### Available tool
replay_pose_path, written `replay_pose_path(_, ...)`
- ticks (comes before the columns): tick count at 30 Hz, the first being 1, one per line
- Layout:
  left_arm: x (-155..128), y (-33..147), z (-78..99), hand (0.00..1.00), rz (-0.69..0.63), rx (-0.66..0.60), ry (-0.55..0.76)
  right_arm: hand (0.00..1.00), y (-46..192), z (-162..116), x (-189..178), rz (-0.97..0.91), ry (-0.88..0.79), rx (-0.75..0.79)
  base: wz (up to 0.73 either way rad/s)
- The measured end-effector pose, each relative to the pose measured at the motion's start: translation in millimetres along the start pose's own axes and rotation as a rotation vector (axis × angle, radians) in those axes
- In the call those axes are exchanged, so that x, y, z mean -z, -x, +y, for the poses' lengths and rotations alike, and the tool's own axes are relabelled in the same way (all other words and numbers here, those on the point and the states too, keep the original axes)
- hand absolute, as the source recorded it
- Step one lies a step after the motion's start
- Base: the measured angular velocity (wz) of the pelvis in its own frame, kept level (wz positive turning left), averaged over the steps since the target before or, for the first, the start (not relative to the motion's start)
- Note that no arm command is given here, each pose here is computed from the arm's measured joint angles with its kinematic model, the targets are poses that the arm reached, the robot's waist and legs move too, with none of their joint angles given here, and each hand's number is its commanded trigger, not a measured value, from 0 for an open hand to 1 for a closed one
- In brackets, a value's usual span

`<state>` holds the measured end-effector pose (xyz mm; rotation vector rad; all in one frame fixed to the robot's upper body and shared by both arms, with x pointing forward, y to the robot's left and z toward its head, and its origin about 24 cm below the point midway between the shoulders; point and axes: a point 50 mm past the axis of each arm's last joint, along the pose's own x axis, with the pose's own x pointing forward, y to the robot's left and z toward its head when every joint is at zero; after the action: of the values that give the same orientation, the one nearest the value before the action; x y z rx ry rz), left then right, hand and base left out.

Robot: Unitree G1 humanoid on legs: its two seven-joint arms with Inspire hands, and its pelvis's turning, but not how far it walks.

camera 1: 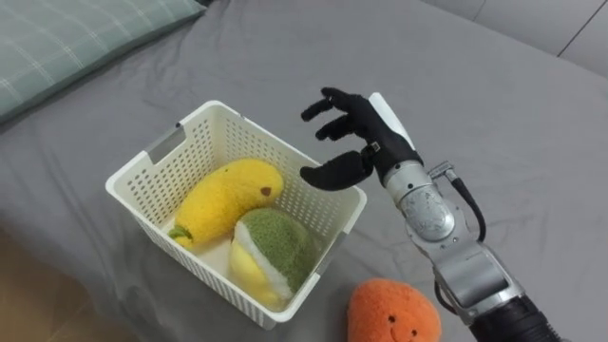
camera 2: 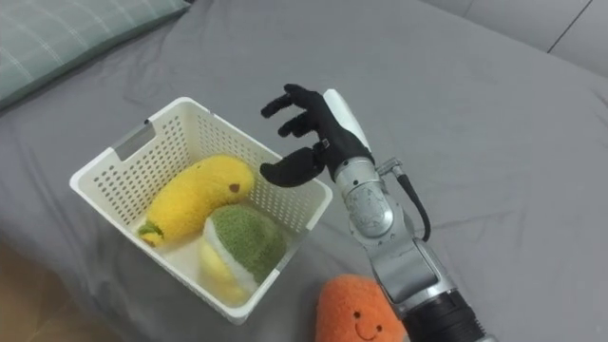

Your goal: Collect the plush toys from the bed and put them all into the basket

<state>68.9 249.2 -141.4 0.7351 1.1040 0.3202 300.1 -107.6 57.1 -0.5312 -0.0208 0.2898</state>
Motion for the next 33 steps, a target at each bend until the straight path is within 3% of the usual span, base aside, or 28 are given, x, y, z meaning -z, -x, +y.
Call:
replay_pose_path(20,12,3.0,-3.5,0.00,0.033,0.028,-0.012,0.00,1,-10,1,-0.016,-0.001,0.065,0.00)
replay_pose_path(33,13,1.3,-0.5,0.00,0.057,-0.007,0.028,0.00,15,-34,39,0.118,-0.034,0.171,-0.04)
